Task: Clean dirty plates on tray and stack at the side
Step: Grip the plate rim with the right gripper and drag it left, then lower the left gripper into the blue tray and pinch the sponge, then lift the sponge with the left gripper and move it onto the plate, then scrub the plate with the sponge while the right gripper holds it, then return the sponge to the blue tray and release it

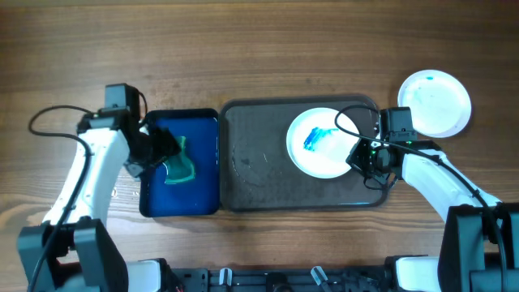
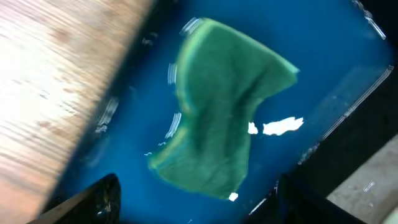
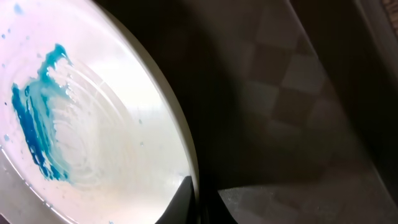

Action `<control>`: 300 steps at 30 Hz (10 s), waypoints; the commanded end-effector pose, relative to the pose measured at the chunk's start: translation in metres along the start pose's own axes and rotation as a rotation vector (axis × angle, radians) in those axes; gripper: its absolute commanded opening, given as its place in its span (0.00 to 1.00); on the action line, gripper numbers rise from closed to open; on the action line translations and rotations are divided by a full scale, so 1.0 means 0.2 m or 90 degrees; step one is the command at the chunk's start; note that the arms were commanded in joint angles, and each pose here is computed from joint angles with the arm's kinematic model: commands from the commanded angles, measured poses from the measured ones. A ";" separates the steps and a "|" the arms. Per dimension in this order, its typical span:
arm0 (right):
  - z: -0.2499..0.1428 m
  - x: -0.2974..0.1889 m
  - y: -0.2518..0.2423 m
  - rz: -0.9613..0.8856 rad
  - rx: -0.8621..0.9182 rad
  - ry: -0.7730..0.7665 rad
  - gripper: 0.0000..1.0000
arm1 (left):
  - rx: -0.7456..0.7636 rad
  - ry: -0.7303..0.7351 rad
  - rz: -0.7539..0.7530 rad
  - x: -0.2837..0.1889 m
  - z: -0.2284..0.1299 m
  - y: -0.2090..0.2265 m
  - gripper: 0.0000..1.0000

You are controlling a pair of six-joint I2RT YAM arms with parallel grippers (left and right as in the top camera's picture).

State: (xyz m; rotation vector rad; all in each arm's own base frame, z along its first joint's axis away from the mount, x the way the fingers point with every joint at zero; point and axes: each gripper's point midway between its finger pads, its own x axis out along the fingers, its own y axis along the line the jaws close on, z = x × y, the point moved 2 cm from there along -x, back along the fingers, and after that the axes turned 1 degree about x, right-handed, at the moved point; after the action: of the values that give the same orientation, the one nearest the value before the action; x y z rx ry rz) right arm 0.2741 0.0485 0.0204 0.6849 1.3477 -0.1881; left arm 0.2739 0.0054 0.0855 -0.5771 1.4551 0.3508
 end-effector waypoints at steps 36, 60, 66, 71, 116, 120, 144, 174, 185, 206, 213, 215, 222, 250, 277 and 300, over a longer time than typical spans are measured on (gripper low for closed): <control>-0.05 0.02 -0.02 -0.004 -0.030 0.031 0.04 | 0.041 0.045 0.058 0.15 -0.07 -0.12 0.58; -0.07 0.02 -0.03 -0.013 -0.026 0.044 0.05 | 0.058 0.012 0.122 0.26 0.02 -0.06 0.54; -0.07 0.02 -0.03 -0.013 -0.026 0.044 0.04 | 0.076 -0.011 0.104 0.26 0.06 -0.10 0.39; -0.07 0.02 -0.03 -0.013 -0.026 0.045 0.04 | 0.090 -0.002 0.099 0.27 0.05 -0.10 0.04; -0.28 0.07 0.30 0.071 -0.205 0.066 0.04 | 0.394 0.134 -0.244 0.30 -0.63 -1.14 0.04; -0.28 0.07 0.30 0.070 -0.204 0.067 0.04 | 0.386 0.154 -0.237 0.42 -0.72 -1.19 0.04; -0.27 0.08 0.28 0.056 -0.174 0.058 0.04 | 0.358 0.212 0.052 0.58 -0.64 -0.69 0.04; -0.28 0.08 0.26 0.047 -0.171 0.070 0.04 | 0.202 0.111 0.066 0.60 -0.29 -0.62 0.04; -0.28 0.08 0.26 0.047 -0.170 0.071 0.04 | 0.439 0.302 -0.112 0.54 -0.88 -0.90 0.04; -0.29 0.08 0.25 0.042 -0.171 0.075 0.04 | 0.235 0.063 -0.127 0.61 -0.36 -1.03 0.04; -0.28 0.08 0.25 0.037 -0.173 0.070 0.04 | 0.173 0.041 -0.058 0.61 -0.16 -0.82 0.04; -0.28 0.08 0.25 0.035 -0.174 0.069 0.04 | 0.208 0.064 -0.036 0.61 -0.21 -0.79 0.04; -0.28 0.08 0.25 0.035 -0.173 0.069 0.04 | 0.443 0.198 -0.104 0.59 -0.63 -0.90 0.04; -0.30 0.08 0.23 0.029 -0.195 0.076 0.04 | 0.274 0.117 0.095 0.62 -0.83 -0.82 0.04; -0.30 0.08 0.23 0.028 -0.196 0.079 0.04 | 0.220 -0.029 0.115 0.43 -0.24 -0.72 0.04; -0.30 0.06 0.24 0.031 -0.235 0.081 0.04 | 0.152 -0.056 0.020 -0.17 -0.23 -0.67 0.04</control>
State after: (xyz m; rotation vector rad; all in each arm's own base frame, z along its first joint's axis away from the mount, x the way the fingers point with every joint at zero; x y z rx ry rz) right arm 0.2453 0.1300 0.0218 0.4913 1.4669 0.1549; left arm 0.2959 -0.1743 0.1320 -0.3263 1.4335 0.0360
